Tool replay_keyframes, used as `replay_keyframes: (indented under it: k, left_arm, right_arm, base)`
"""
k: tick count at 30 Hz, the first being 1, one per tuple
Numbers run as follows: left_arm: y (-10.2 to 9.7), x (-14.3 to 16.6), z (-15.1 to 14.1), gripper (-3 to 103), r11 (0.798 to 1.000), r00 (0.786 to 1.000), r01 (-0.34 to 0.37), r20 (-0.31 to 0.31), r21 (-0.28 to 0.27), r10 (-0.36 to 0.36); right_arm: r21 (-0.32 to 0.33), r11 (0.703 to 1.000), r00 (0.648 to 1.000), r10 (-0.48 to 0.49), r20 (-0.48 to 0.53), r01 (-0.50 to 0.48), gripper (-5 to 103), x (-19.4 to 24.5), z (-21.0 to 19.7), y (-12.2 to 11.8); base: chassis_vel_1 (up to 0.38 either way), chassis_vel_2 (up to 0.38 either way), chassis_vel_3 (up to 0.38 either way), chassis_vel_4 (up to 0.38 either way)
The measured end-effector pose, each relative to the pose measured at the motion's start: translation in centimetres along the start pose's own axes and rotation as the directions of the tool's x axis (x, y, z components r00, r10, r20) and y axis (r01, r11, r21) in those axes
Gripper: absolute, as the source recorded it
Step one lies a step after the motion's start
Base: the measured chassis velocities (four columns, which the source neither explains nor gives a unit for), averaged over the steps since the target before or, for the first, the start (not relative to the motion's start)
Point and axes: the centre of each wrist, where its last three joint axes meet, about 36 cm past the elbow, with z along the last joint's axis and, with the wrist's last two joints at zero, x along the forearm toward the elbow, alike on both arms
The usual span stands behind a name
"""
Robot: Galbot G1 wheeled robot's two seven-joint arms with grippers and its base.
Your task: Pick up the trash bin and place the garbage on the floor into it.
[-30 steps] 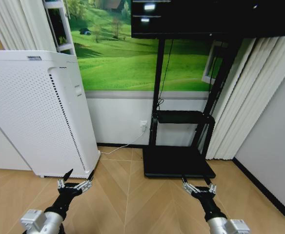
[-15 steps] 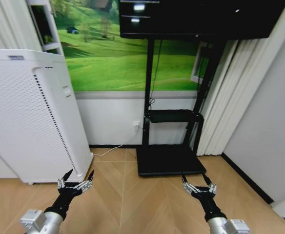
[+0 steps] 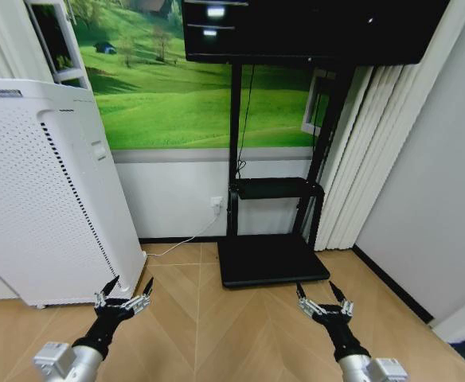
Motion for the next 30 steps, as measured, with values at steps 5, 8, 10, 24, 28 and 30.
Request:
replay_keyframes:
  k: [5, 8, 10, 24, 28, 30]
  left_arm:
    - [0.01, 0.00, -0.01, 100, 1.000, 1.000, 0.001, 0.000, 0.000, -0.001]
    - [0.01, 0.00, -0.01, 100, 1.000, 1.000, 0.001, 0.000, 0.000, -0.001]
    - [0.01, 0.00, 0.00, 100, 1.000, 1.000, 0.001, 0.000, 0.000, -0.001]
    - [0.00, 0.00, 0.00, 100, 1.000, 1.000, 0.000, 0.000, 0.000, 0.000]
    - [0.00, 0.00, 0.00, 100, 1.000, 1.000, 0.000, 0.000, 0.000, 0.000]
    - [0.00, 0.00, 0.00, 100, 1.000, 1.000, 0.000, 0.000, 0.000, 0.000]
  right_arm:
    - [0.000, 1.000, 1.000, 0.000, 0.000, 0.000, 100, 0.00, 0.00, 0.00]
    - [0.000, 1.000, 1.000, 0.000, 0.000, 0.000, 100, 0.00, 0.00, 0.01]
    - [0.000, 1.000, 1.000, 0.000, 0.000, 0.000, 100, 0.00, 0.00, 0.01]
    - [0.000, 1.000, 1.000, 0.000, 0.000, 0.000, 100, 0.00, 0.00, 0.00]
    - [0.000, 1.000, 1.000, 0.000, 0.000, 0.000, 100, 0.00, 0.00, 0.00]
    - [0.000, 1.000, 1.000, 0.000, 0.000, 0.000, 100, 0.00, 0.00, 0.00]
  base:
    - [0.167, 0.155, -0.178, -0.159]
    - [0.092, 0.037, -0.069, -0.080]
    - [0.000, 0.000, 0.000, 0.000]
    - [-0.029, -0.010, 0.024, 0.014]
    - [0.000, 0.000, 0.000, 0.000]
    - [0.000, 0.000, 0.000, 0.000]
